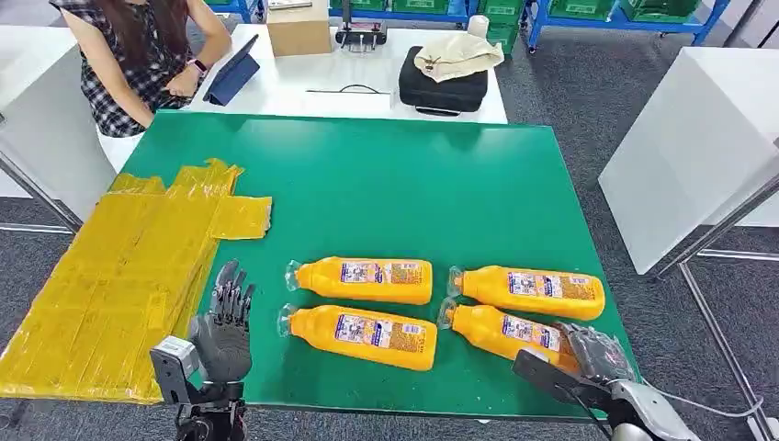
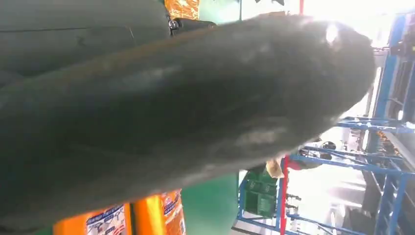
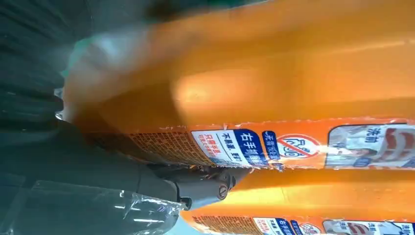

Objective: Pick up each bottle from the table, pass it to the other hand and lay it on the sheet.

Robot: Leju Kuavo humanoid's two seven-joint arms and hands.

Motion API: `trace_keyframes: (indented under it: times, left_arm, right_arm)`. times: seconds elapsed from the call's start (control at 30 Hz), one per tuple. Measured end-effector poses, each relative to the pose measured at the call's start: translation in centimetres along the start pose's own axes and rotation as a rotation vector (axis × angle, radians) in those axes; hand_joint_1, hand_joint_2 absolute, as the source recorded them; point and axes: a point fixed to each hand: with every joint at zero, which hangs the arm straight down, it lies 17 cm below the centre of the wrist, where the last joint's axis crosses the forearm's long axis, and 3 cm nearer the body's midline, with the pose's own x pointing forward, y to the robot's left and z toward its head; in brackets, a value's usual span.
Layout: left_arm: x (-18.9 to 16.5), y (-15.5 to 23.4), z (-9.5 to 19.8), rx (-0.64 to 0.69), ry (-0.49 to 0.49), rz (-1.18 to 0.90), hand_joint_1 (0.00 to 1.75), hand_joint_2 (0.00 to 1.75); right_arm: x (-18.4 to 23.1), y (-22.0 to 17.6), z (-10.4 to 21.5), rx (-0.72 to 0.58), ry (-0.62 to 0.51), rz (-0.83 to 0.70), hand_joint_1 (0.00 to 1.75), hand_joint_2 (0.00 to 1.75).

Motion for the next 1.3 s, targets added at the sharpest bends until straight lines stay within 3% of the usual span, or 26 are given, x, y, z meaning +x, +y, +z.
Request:
trace_keyframes:
  times: [0.17, 0.4, 0.57, 0.67, 0.73, 0.83, 0.87, 1.0, 1.07, 1.17, 1.3]
  left_arm:
    - [-0.2, -0.2, 0.0, -0.008, 0.005, 0.005, 0.00, 0.00]
    - [-0.9, 0.3, 1.9, -0.014, 0.036, 0.026, 0.00, 0.00]
    - [-0.4, 1.5, 3.0, -0.004, 0.033, 0.024, 0.00, 0.00]
    - [-0.1, 1.7, 3.6, 0.012, 0.030, 0.019, 0.00, 0.00]
    - [0.3, 1.8, 3.9, 0.028, 0.024, 0.024, 0.00, 0.00]
    - [0.7, 1.9, 3.9, 0.046, 0.015, 0.028, 0.00, 0.00]
    - [0.8, 1.9, 3.8, 0.048, 0.012, 0.032, 0.00, 1.75]
    - [1.7, 1.8, 3.3, 0.047, -0.016, 0.055, 0.00, 1.75]
    - [2.2, 1.9, 2.9, 0.051, -0.031, 0.094, 0.00, 1.75]
    - [3.0, 2.0, 2.2, 0.067, -0.057, 0.133, 0.00, 1.75]
    - [3.6, 1.2, 1.3, 0.057, -0.078, 0.168, 0.00, 1.75]
  right_arm:
    - [0.0, 0.1, 0.9, -0.023, -0.028, -0.084, 1.75, 1.75]
    - [3.1, -1.9, 6.6, -0.129, -0.196, -0.268, 1.75, 1.75]
    - [4.3, -12.4, 13.1, -0.457, -0.367, -0.396, 1.75, 1.75]
    - [4.9, -17.6, 18.6, -0.680, -0.465, -0.444, 1.75, 1.75]
    - [4.5, -19.6, 21.5, -0.804, -0.461, -0.457, 1.75, 1.75]
    - [3.7, -20.5, 23.3, -0.878, -0.413, -0.469, 1.75, 1.75]
    - [3.6, -20.6, 23.6, -0.897, -0.407, -0.469, 1.75, 1.75]
    - [2.9, -21.8, 24.1, -0.965, -0.368, -0.486, 1.75, 1.75]
    - [3.1, -22.6, 23.3, -0.967, -0.400, -0.531, 1.75, 1.75]
    - [4.5, -24.4, 19.2, -0.995, -0.425, -0.614, 1.75, 1.75]
    - [10.5, -24.8, 12.9, -0.880, -0.526, -0.654, 1.75, 1.75]
